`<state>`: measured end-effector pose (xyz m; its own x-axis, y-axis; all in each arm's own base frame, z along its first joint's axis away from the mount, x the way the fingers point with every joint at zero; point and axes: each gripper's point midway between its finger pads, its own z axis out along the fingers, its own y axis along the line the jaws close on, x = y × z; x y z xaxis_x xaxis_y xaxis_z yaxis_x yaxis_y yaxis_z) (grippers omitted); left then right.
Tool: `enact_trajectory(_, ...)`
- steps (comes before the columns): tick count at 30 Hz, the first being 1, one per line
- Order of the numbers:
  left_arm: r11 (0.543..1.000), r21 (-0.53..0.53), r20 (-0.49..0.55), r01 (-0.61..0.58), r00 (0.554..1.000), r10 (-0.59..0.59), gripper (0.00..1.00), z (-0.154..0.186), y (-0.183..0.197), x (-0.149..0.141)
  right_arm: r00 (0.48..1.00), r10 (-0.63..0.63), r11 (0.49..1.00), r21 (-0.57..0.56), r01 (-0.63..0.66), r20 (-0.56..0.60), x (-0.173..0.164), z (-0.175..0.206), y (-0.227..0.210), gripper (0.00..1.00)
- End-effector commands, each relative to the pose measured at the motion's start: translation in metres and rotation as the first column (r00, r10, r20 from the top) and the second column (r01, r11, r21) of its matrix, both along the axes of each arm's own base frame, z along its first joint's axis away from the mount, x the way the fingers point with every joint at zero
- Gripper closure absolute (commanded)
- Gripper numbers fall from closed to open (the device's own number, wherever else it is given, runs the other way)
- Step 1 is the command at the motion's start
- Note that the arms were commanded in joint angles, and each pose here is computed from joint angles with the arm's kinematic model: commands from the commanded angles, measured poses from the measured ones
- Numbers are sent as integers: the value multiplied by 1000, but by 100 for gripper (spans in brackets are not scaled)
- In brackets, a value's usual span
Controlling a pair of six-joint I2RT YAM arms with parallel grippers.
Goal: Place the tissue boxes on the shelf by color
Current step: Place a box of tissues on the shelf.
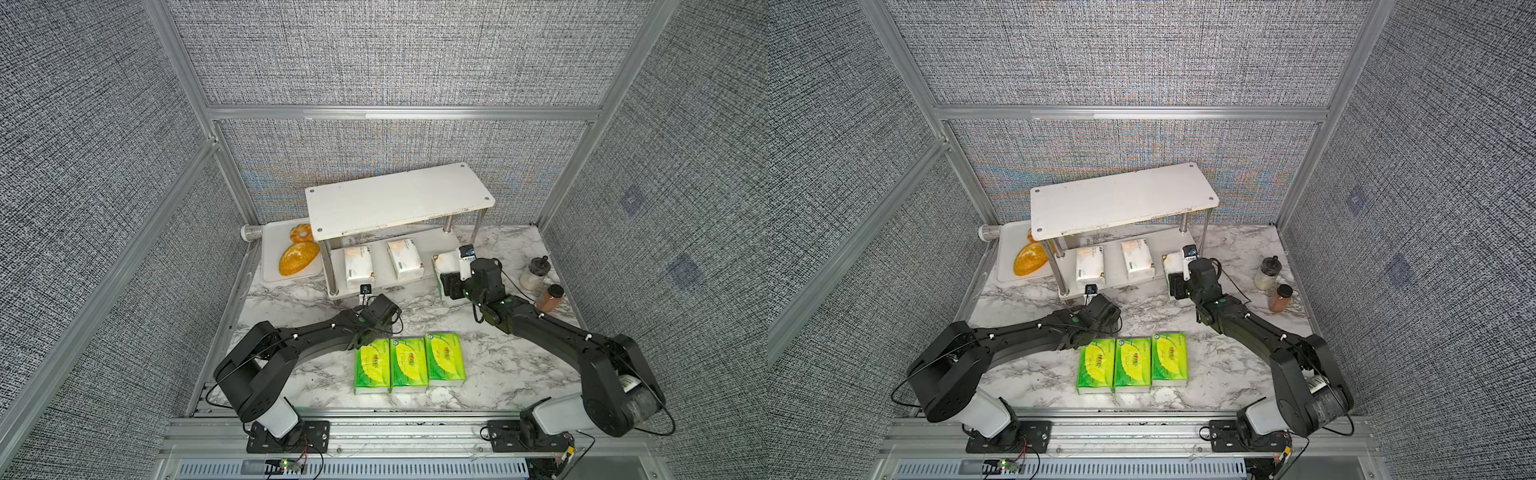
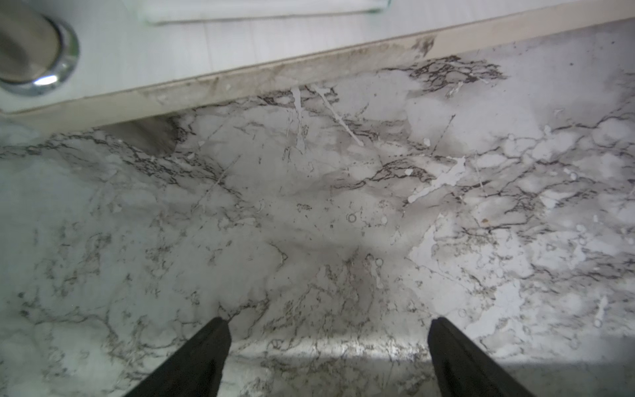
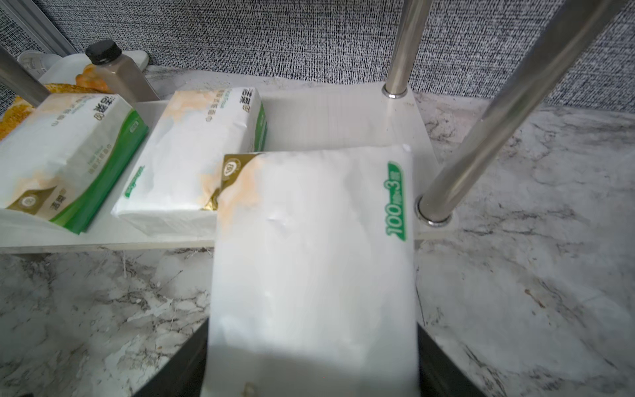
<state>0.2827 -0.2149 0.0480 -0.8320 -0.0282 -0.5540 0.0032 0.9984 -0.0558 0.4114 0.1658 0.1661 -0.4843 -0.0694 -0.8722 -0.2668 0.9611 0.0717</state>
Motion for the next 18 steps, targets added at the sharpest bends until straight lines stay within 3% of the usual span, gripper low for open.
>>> enact_trajectory(1,1000,-24,-10,4,1000,-4,5,-1,-2,-3,998,10,999,-38,-7,65,20,17,5,28)
enact_trajectory(8,1000,-24,-13,4,1000,-5,5,-2,0,-7,997,-15,992,-127,24,70,57,11,9,28)
enact_trajectory(18,1000,-27,-5,6,1000,-6,5,3,1,-9,997,-25,991,-133,34,70,92,1,8,27)
